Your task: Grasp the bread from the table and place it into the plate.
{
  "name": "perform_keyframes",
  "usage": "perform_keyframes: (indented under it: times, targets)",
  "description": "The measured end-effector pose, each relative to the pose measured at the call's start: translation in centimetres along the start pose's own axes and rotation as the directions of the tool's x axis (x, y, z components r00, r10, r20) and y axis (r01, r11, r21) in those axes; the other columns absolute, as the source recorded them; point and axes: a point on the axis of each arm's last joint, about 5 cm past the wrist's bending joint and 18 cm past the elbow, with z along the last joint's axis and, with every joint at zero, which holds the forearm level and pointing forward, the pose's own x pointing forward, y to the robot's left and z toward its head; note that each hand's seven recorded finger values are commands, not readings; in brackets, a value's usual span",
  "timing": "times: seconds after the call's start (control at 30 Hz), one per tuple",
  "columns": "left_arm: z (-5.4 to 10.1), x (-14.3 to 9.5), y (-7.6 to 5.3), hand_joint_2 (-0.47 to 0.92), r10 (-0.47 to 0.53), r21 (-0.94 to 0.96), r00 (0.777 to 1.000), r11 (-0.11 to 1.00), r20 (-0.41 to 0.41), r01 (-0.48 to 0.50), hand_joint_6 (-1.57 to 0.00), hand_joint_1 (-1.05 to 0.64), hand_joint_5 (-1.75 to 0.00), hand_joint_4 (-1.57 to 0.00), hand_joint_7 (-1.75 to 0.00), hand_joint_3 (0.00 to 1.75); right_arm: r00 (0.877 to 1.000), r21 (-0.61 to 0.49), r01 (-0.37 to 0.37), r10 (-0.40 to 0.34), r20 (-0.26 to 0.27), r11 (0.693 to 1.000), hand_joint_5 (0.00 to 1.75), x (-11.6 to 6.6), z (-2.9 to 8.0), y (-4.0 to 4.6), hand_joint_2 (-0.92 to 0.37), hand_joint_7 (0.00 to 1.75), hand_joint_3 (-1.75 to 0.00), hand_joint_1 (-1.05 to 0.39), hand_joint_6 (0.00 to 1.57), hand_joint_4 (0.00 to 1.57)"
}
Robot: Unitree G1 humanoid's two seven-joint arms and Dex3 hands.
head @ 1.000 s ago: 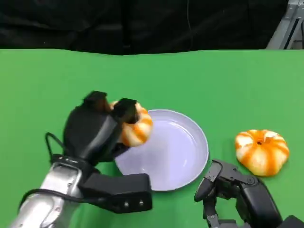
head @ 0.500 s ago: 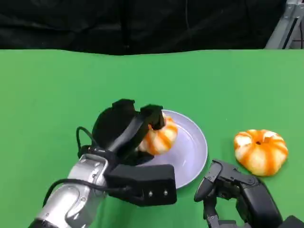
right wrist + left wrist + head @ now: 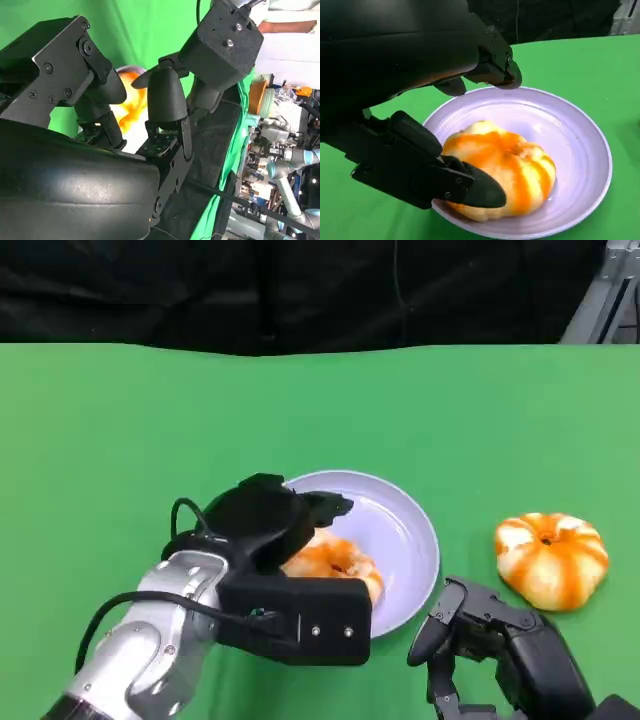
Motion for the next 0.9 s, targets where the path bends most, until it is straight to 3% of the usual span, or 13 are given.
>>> perform_keyframes:
  times: [0.1,0.23,0.37,0.47,0.53,0.6,0.77,0.83,0.9]
  targets:
    - [0.2,-0.2,0.3,0.92,-0.048,0.015,0.999,0.999,0.014,0.047,-0.35,-0.8,-0.66,-0.06,-0.05,0.21,1.0,-0.001,0.0,0.0,0.0,1.0,1.71,0.0,0.0,0.0,-0.32,1.53,-1.49,0.14,0.74,0.85]
    - [0.4,-0.5,0.8,0.92,-0.033,0.019,0.999,0.999,0.037,0.032,-0.33,-0.78,-0.72,-0.04,-0.04,0.22,1.0,0.0,-0.001,0.001,0.0,1.0,1.71,0.0,0.0,0.01,-0.32,1.53,-1.5,0.14,0.74,0.85]
    - [0.3,-1.2,1.3,0.92,0.035,-0.012,0.997,0.999,0.066,-0.035,-0.33,-0.73,-0.8,-0.04,-0.04,0.37,1.0,0.0,-0.002,0.002,0.001,1.0,1.71,0.0,0.0,0.03,-0.31,1.53,-1.51,0.16,0.74,0.85]
    - [0.0,-2.1,1.7,0.92,0.124,-0.061,0.989,0.991,0.081,-0.119,-0.34,-0.73,-0.82,-0.04,-0.04,0.39,1.0,0.0,-0.001,0.001,-0.001,1.0,1.71,0.0,0.0,0.01,-0.31,1.53,-1.51,0.16,0.74,0.85]
    - [-0.5,-2.4,1.7,0.92,0.161,-0.094,0.984,0.984,0.079,-0.153,-0.45,-0.62,-0.89,-0.15,-0.1,0.35,1.0,0.0,-0.003,0.003,0.001,1.0,1.71,0.0,0.0,0.05,-0.3,1.53,-1.51,0.16,0.74,0.85]
    - [-1.3,-3.4,1.4,0.92,0.254,-0.194,0.963,0.953,0.089,-0.234,-0.55,-0.55,-0.94,-0.25,-0.15,0.32,1.0,0.0,-0.001,0.001,0.001,1.0,1.71,0.0,0.0,0.03,-0.31,1.53,-1.51,0.16,0.74,0.85]
    - [-2.7,-5.4,0.8,0.91,0.471,-0.413,0.88,0.815,0.062,-0.407,-0.75,-0.38,-1.04,-0.5,-0.26,0.26,1.0,0.0,-0.001,0.001,-0.001,1.0,1.71,-0.1,0.1,0.06,-0.31,1.53,-1.5,0.16,0.74,0.84]
    - [-2.9,-5.9,0.5,0.9,0.518,-0.476,0.854,0.765,0.054,-0.434,-0.83,-0.29,-1.1,-0.63,-0.44,0.23,1.0,0.001,-0.002,0.002,-0.001,1.0,1.71,-0.1,0.1,0.07,-0.31,1.53,-1.5,0.16,0.73,0.85]
    - [-3.2,-6.8,0.1,0.89,0.585,-0.572,0.809,0.681,0.052,-0.456,-0.81,-0.27,-1.12,-0.68,-0.57,0.24,1.0,0.001,0.0,0.0,-0.002,1.0,1.7,-0.1,0.1,0.08,-0.31,1.53,-1.5,0.16,0.73,0.85]
